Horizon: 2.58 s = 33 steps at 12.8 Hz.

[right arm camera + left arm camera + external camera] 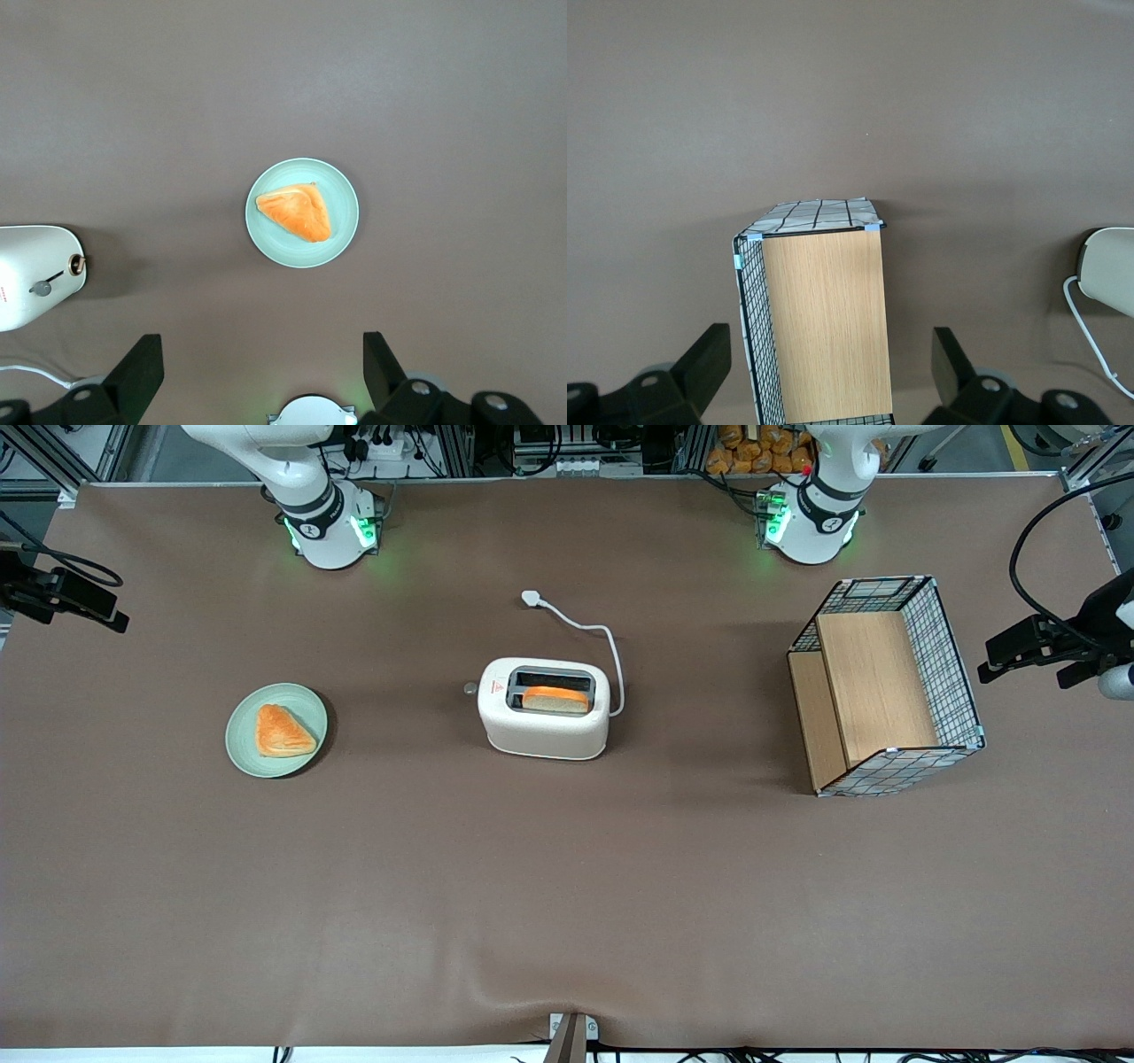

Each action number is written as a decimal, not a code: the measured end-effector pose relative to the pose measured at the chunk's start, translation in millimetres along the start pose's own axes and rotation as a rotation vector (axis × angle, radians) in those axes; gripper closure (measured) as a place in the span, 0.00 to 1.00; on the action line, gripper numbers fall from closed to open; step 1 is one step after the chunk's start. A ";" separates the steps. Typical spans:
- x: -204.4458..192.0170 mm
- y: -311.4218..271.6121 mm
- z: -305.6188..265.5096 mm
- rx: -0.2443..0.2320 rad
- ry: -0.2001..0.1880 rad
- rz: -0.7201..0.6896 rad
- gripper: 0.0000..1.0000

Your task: Press toaster button with right arm

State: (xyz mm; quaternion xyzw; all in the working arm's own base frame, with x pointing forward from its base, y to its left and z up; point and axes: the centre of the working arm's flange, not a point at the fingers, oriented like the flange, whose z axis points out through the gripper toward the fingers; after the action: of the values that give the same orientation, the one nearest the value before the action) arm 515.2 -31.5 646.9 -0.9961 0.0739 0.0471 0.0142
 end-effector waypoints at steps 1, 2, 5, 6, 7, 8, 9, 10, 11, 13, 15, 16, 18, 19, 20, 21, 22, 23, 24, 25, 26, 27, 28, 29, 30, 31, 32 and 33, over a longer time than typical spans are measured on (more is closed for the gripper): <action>0.0 0.0 0.0 0.000 0.000 0.000 0.00; 0.0 0.1 0.0 0.000 0.000 0.000 0.00; 0.2 0.6 0.2 0.000 0.000 0.001 0.00; 0.4 0.5 0.8 0.000 -0.002 0.001 0.00; 1.2 -0.1 2.9 -0.001 -0.009 0.000 0.00; 2.7 -1.6 7.5 -0.002 -0.023 -0.002 0.00; 4.6 -4.9 14.7 -0.003 -0.047 -0.007 0.00; 6.7 -10.3 24.3 0.002 -0.082 -0.016 0.00; 8.8 -17.7 33.8 0.024 -0.117 -0.026 0.00; 12.2 -34.0 52.9 0.092 -0.181 -0.047 0.00; 13.0 -57.8 72.6 0.143 -0.236 -0.080 0.00; 13.3 -73.1 83.2 0.161 -0.263 -0.101 0.00; 18.2 -100.9 108.0 0.206 -0.321 -0.129 0.00; 22.3 -110.0 120.3 0.233 -0.350 -0.134 0.00; 26.9 -116.7 132.6 0.257 -0.377 -0.134 0.00; 30.7 -122.6 143.3 0.279 -0.398 -0.133 0.00; 33.3 -128.3 153.4 0.301 -0.411 -0.131 0.00; 33.5 -134.2 164.2 0.322 -0.424 -0.128 0.00; 32.6 -139.9 174.3 0.342 -0.432 -0.124 0.00; 31.4 -146.4 184.3 0.358 -0.433 -0.120 0.00; 29.2 -155.5 195.4 0.367 -0.432 -0.121 0.00; 25.9 -166.7 207.8 0.363 -0.435 -0.127 0.00; 23.2 -179.2 221.7 0.366 -0.451 -0.132 0.04; 22.8 -191.3 238.6 0.388 -0.479 -0.125 0.04; 25.0 -198.0 253.3 0.419 -0.509 -0.110 0.16; 28.9 -200.6 266.9 0.441 -0.532 -0.092 0.30; 32.8 -201.7 277.7 0.451 -0.540 -0.078 0.43; 35.4 -203.2 284.5 0.456 -0.540 -0.070 0.54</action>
State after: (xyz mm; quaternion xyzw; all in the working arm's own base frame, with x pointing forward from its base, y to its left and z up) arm 554.2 174.3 364.8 -0.9209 0.0421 0.2905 0.2566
